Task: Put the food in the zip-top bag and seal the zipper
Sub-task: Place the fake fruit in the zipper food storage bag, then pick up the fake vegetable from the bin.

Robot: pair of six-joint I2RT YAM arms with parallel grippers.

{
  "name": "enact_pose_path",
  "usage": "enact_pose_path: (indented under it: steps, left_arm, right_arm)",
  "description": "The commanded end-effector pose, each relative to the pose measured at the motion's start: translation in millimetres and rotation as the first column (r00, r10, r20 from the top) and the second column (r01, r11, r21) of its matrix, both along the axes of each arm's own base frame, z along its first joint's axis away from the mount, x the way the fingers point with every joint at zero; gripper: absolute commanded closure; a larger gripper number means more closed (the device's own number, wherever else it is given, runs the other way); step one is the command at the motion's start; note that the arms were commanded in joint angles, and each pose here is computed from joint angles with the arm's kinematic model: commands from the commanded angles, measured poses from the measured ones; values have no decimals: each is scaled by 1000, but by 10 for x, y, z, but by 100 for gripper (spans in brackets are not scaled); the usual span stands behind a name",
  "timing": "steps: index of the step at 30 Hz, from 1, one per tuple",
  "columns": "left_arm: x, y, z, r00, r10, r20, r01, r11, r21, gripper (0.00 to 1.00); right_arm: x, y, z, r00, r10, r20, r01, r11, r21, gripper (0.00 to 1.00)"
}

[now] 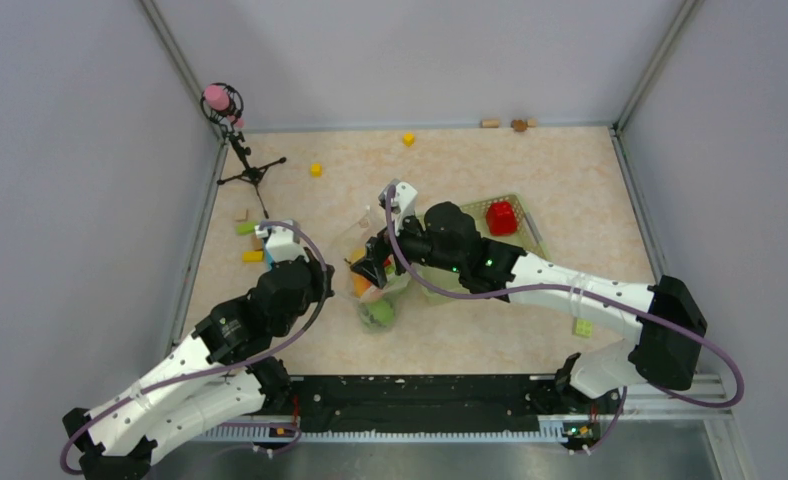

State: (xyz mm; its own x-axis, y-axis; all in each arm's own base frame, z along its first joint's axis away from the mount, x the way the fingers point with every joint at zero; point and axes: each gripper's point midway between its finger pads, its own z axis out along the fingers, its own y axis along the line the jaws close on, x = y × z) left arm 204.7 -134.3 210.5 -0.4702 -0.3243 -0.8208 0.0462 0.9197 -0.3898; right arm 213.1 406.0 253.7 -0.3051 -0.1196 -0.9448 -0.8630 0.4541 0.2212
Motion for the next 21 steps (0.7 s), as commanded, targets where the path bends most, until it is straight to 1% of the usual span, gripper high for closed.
enact_pose_path:
  steps: [1, 5, 8, 9, 12, 14, 15, 17, 19, 21]
  left_arm:
    - [15, -64, 90, 999, -19, 32, 20, 999, -36, 100]
    - [19, -34, 92, 999, -6, 38, 7, 999, -34, 100]
    - [11, -46, 106, 999, -13, 37, 15, 999, -41, 100]
    - [11, -44, 108, 999, -13, 39, 15, 999, -41, 100]
    - [16, -23, 102, 999, -2, 41, 4, 999, -38, 100]
    - [12, -40, 102, 999, -10, 38, 12, 999, -40, 100]
    - [10, -41, 105, 999, -12, 39, 14, 999, -41, 100]
    - [16, -28, 110, 999, -4, 42, 6, 999, -41, 100]
    - [18, -26, 100, 999, -2, 40, 4, 999, -38, 100]
    - [11, -52, 106, 999, -14, 36, 15, 999, -44, 100]
  right_arm:
    - [-19, 45, 420, 999, -3, 44, -1, 996, 85, 1]
    - [-41, -39, 455, 998, -11, 54, 7, 997, 81, 1]
    - [-10, -147, 434, 997, -55, 61, 51, 996, 68, 1]
    - [10, -201, 435, 995, -79, 62, 75, 995, 62, 1]
    - [146, -439, 462, 974, -212, 76, 209, 976, 56, 1]
    - [231, -624, 466, 948, -306, 87, 302, 951, 62, 1]
    - [305, -753, 450, 922, -377, 90, 373, 926, 58, 1]
    - [386, -994, 379, 875, -474, 93, 474, 880, 27, 1]
    - [478, -1237, 334, 823, -558, 106, 560, 829, 13, 1]
    - [571, -1429, 249, 788, -604, 119, 609, 794, 0, 1]
